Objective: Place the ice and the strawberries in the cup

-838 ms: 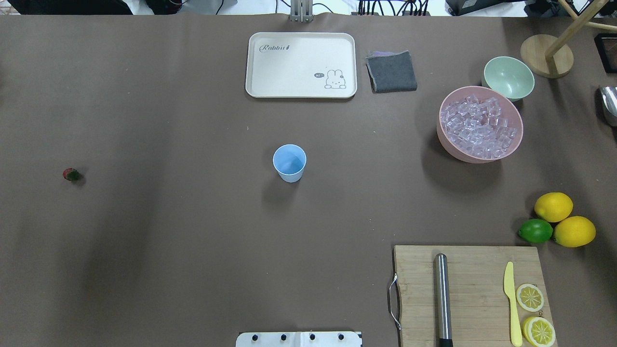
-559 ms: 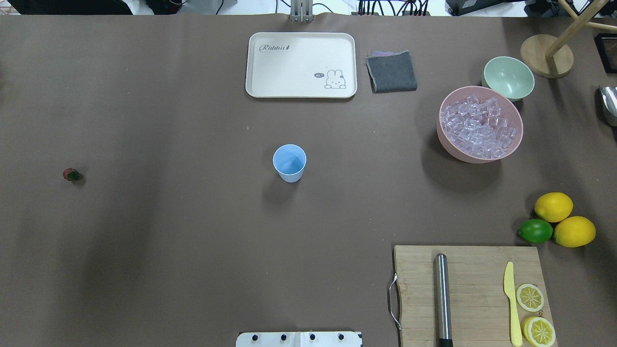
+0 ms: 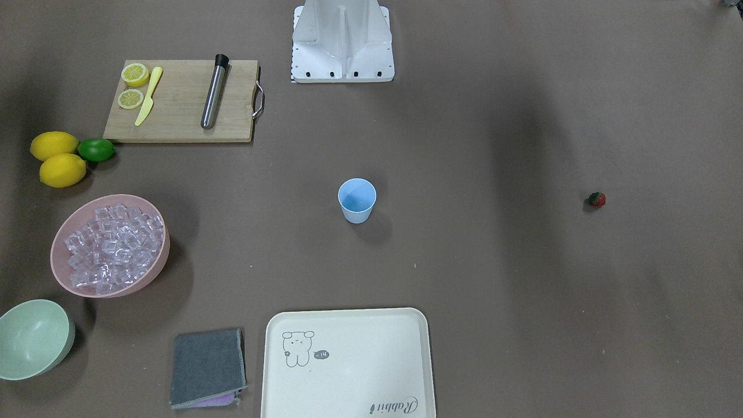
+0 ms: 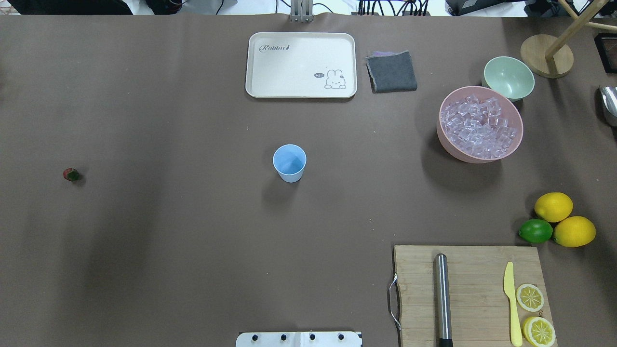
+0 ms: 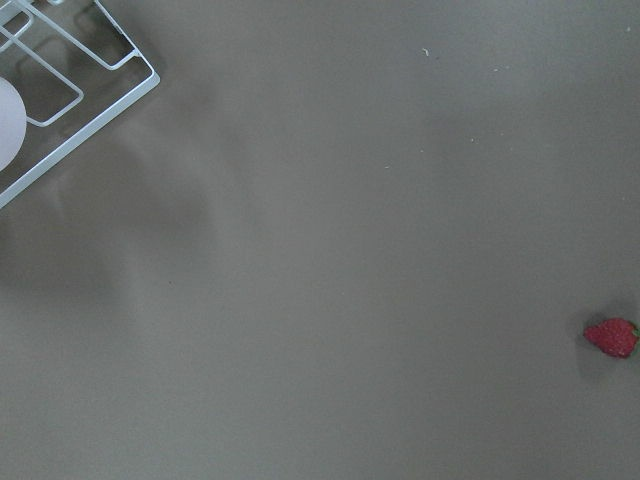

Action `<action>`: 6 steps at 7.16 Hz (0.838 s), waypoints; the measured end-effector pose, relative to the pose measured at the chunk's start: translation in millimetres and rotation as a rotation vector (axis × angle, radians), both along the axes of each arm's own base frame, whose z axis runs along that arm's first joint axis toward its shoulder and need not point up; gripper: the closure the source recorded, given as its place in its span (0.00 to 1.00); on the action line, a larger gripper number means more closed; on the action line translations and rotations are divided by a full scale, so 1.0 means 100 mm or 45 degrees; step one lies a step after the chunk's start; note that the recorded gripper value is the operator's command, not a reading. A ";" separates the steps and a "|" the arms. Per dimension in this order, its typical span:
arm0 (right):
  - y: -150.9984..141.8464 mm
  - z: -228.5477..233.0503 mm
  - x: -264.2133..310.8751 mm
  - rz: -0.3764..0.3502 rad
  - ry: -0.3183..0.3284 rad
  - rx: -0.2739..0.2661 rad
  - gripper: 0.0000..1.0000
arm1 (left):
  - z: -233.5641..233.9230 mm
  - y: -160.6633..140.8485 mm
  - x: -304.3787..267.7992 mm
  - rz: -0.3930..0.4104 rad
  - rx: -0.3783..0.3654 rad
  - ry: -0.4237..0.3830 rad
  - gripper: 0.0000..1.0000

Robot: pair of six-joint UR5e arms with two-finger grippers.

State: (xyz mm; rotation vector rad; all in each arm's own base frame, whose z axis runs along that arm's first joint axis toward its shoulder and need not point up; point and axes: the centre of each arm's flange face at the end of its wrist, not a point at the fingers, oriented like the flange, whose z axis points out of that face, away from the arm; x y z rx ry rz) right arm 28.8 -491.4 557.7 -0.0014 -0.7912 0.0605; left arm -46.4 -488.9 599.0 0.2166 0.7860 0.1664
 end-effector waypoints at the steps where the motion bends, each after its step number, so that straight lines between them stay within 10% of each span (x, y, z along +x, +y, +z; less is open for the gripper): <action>1: -0.02 -0.02 -0.02 -0.006 0.000 0.006 0.01 | 0.00 -0.01 -0.01 -0.006 0.004 -0.022 0.02; 6: -0.08 -0.07 -0.07 -0.017 0.000 0.018 0.01 | -0.02 -0.02 -0.05 -0.018 0.010 -0.034 0.02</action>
